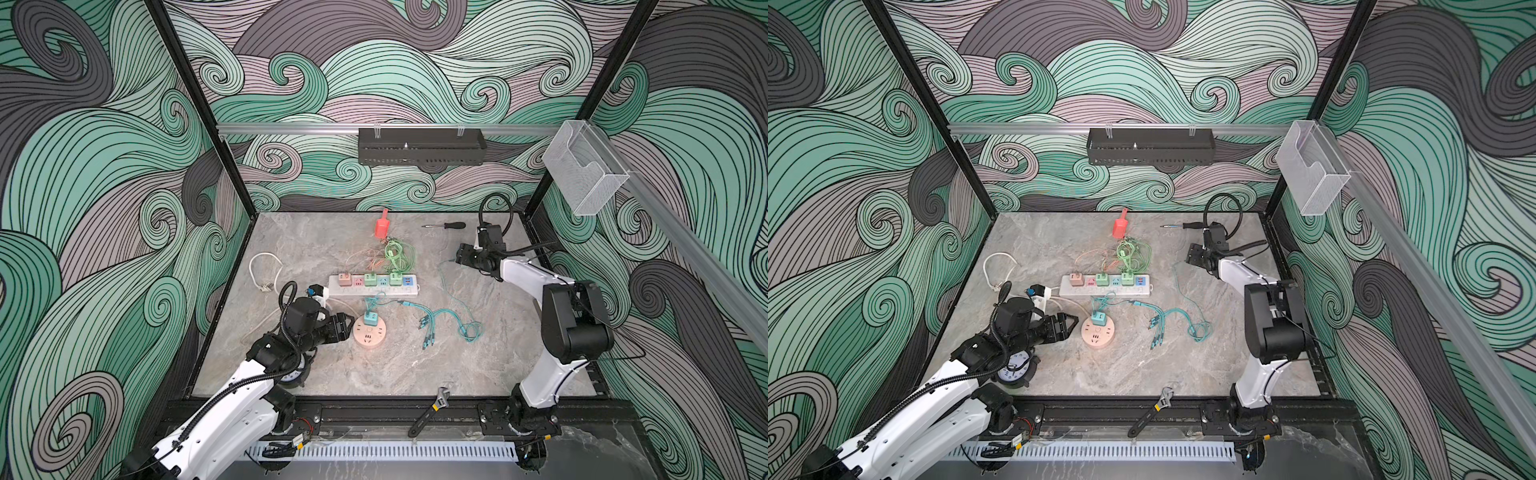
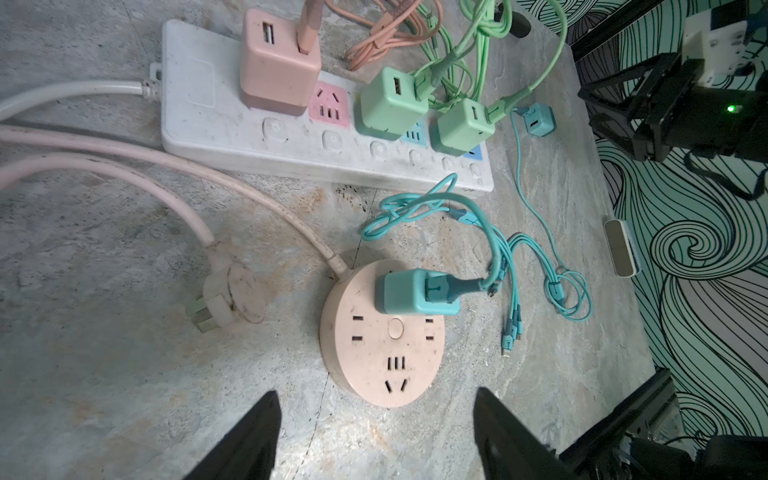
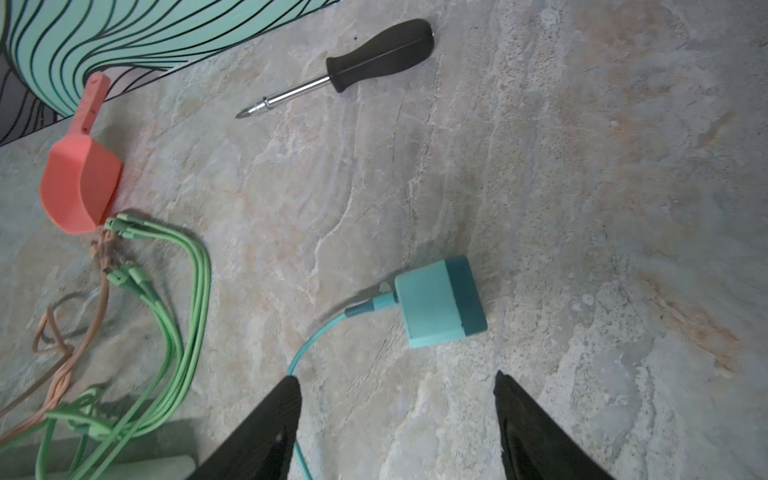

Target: Insert the plug

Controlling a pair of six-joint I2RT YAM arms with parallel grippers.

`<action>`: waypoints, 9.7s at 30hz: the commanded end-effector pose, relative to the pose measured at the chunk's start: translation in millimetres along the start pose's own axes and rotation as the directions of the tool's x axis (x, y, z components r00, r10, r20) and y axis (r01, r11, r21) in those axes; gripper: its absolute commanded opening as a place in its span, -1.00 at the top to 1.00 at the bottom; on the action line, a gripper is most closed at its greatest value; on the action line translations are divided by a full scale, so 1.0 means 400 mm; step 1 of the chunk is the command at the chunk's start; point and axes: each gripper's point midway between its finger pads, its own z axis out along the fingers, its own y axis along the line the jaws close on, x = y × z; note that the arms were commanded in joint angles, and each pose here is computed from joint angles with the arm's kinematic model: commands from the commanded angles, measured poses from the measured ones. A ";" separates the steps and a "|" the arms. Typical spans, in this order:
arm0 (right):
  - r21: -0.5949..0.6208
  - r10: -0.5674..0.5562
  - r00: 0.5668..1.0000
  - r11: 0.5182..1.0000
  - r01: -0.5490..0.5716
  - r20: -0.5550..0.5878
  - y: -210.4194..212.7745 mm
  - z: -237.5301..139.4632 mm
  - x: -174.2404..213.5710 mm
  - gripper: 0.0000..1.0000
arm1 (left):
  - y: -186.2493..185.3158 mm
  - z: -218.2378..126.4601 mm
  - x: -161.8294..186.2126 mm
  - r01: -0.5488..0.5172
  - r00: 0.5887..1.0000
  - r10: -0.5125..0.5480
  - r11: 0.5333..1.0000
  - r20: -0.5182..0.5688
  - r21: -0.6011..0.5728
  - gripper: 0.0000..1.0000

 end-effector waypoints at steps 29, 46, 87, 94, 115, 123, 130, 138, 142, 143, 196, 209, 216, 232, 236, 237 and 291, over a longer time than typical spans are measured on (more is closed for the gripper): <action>0.299 0.401 0.914 0.882 -0.366 -0.065 -0.050 0.130 0.076 -0.44 | -0.028 -0.002 -0.012 0.021 1.000 -0.022 0.997 0.020 0.075 -0.51; 0.348 0.323 0.938 0.900 -0.263 -0.125 -0.073 0.181 0.109 -0.18 | -0.031 -0.007 -0.008 0.014 1.000 -0.015 0.997 0.017 0.082 -0.51; -0.277 -0.399 0.903 0.860 0.429 0.159 0.280 -0.308 0.023 0.37 | -0.139 -0.095 -0.089 0.000 1.000 -0.004 0.986 0.024 0.169 -0.52; -0.366 -0.476 0.825 0.741 0.563 0.305 0.357 -0.440 0.052 0.36 | -0.198 -0.119 -0.135 0.010 0.999 -0.021 0.970 0.043 0.243 -0.53; -0.548 -0.586 0.627 0.337 0.765 0.514 0.492 -0.673 0.259 0.36 | -0.401 -0.175 -0.216 -0.010 1.000 0.008 0.833 0.006 0.553 -0.62; -0.554 -0.616 0.566 0.241 0.797 0.547 0.524 -0.721 0.313 0.36 | -0.478 -0.195 -0.211 0.030 0.995 0.043 0.730 -0.089 0.683 -0.62; -0.552 -0.634 0.535 0.198 0.810 0.558 0.548 -0.749 0.336 0.36 | -0.502 -0.193 -0.201 0.026 0.989 0.088 0.694 -0.120 0.720 -0.58; -0.556 -0.646 0.512 0.161 0.816 0.565 0.567 -0.768 0.357 0.36 | -0.518 -0.176 -0.172 0.038 0.976 0.132 0.682 -0.175 0.730 -0.55; -0.555 -0.649 0.501 0.144 0.820 0.572 0.576 -0.776 0.363 0.36 | -0.531 -0.172 -0.162 0.053 0.968 0.148 0.670 -0.203 0.741 -0.49; -0.553 -0.651 0.497 0.139 0.821 0.574 0.579 -0.777 0.363 0.36 | -0.535 -0.171 -0.158 0.055 0.965 0.155 0.666 -0.211 0.744 -0.47; -0.670 -0.411 0.811 0.464 0.579 0.416 0.465 -0.893 0.329 -0.57 | -0.506 -0.091 -0.214 -0.050 0.988 0.132 0.775 -0.085 0.630 1.00; -0.901 -0.043 0.958 0.328 0.283 0.285 0.517 -0.929 0.327 -0.54 | -0.522 -0.134 -0.277 -0.101 0.995 0.062 0.746 0.083 0.658 1.00; -0.961 0.130 0.976 0.235 0.144 0.177 0.542 -0.925 0.268 -0.49 | -0.537 -0.185 -0.306 -0.139 0.981 0.000 0.691 0.192 0.710 1.00; -0.987 0.176 0.979 0.140 0.073 0.097 0.611 -0.901 0.232 -0.33 | -0.571 -0.249 -0.329 -0.202 0.956 -0.052 0.602 0.289 0.773 1.00; -0.991 0.206 0.975 0.121 0.064 0.088 0.617 -0.898 0.215 -0.28 | -0.576 -0.252 -0.328 -0.202 0.956 -0.052 0.597 0.288 0.776 1.00; -0.991 0.216 0.973 0.113 0.064 0.088 0.618 -0.900 0.209 -0.27 | -0.576 -0.252 -0.327 -0.201 0.957 -0.052 0.596 0.287 0.778 1.00; -0.891 -0.140 0.939 0.298 0.343 0.315 0.589 -0.851 0.248 0.63 | -0.409 -0.215 -0.229 -0.149 0.968 0.018 0.846 0.252 0.511 -0.24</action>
